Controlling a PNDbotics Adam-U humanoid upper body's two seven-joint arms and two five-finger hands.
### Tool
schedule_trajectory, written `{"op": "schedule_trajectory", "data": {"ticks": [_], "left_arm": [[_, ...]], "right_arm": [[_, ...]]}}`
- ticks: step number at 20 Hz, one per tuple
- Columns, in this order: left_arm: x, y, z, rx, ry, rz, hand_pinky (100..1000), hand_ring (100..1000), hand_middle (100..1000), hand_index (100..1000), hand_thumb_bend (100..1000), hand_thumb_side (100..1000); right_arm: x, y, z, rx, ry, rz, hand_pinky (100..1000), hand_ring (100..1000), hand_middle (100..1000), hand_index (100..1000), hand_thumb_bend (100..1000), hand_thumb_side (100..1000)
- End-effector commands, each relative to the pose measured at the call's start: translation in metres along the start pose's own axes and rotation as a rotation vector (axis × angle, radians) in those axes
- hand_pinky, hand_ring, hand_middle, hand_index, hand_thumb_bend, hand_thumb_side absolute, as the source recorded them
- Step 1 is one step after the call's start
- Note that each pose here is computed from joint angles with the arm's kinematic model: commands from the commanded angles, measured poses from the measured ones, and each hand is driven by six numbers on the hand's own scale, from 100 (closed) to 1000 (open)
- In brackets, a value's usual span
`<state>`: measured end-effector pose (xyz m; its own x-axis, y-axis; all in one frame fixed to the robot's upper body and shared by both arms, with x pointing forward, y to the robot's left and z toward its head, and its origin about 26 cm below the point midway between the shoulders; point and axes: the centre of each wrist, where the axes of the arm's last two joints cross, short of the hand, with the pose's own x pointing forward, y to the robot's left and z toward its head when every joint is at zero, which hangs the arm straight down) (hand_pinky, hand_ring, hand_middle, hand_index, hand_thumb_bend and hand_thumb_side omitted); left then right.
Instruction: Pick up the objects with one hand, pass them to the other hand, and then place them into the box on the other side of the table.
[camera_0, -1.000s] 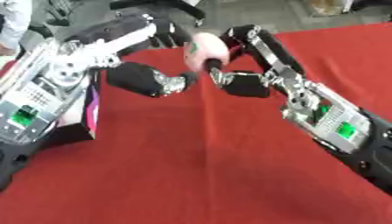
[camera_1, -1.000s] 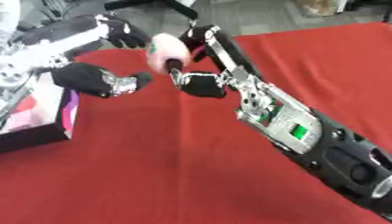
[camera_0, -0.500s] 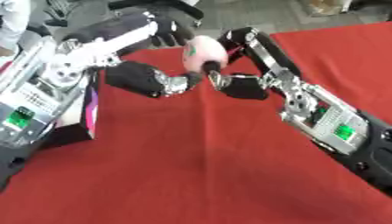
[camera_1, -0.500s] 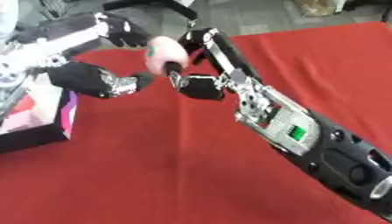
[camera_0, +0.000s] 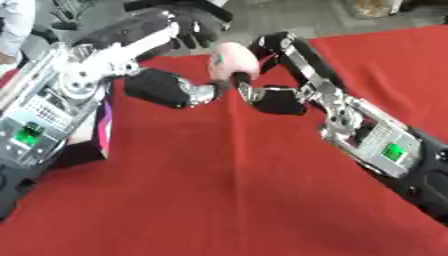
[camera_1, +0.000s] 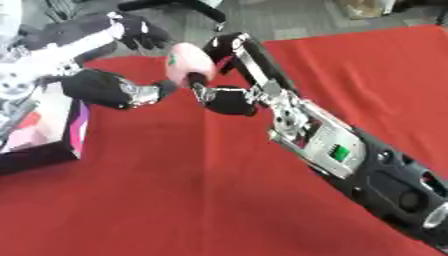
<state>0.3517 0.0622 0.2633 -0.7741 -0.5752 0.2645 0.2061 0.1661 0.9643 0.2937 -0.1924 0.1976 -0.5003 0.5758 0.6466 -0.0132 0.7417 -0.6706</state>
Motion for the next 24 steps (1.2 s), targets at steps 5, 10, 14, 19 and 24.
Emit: {"op": "schedule_trajectory", "data": {"ticks": [5, 10, 14, 19, 24], "left_arm": [[0.001, 0.003, -0.002, 0.001, -0.027, 0.039, 828, 809, 746, 876, 306, 618], [-0.002, 0.000, -0.004, 0.017, -0.048, 0.105, 819, 782, 668, 802, 100, 554], [-0.002, -0.001, -0.005, 0.055, -0.054, 0.143, 776, 668, 496, 625, 100, 313], [-0.006, -0.004, -0.008, 0.083, -0.019, 0.103, 734, 587, 388, 495, 100, 100], [-0.013, -0.009, -0.013, 0.107, -0.005, 0.037, 723, 554, 353, 463, 100, 100]], "right_arm": [[0.006, -0.004, -0.001, -0.002, -0.051, 0.012, 615, 679, 464, 573, 136, 100], [0.006, -0.003, 0.000, 0.008, -0.053, 0.007, 613, 683, 476, 573, 100, 100], [0.005, -0.003, 0.000, 0.010, -0.047, 0.009, 612, 685, 479, 574, 100, 100], [0.005, -0.002, 0.001, 0.015, -0.053, 0.001, 609, 684, 479, 574, 100, 100], [0.005, -0.002, 0.000, 0.017, -0.072, -0.017, 606, 683, 478, 573, 100, 100]]}}
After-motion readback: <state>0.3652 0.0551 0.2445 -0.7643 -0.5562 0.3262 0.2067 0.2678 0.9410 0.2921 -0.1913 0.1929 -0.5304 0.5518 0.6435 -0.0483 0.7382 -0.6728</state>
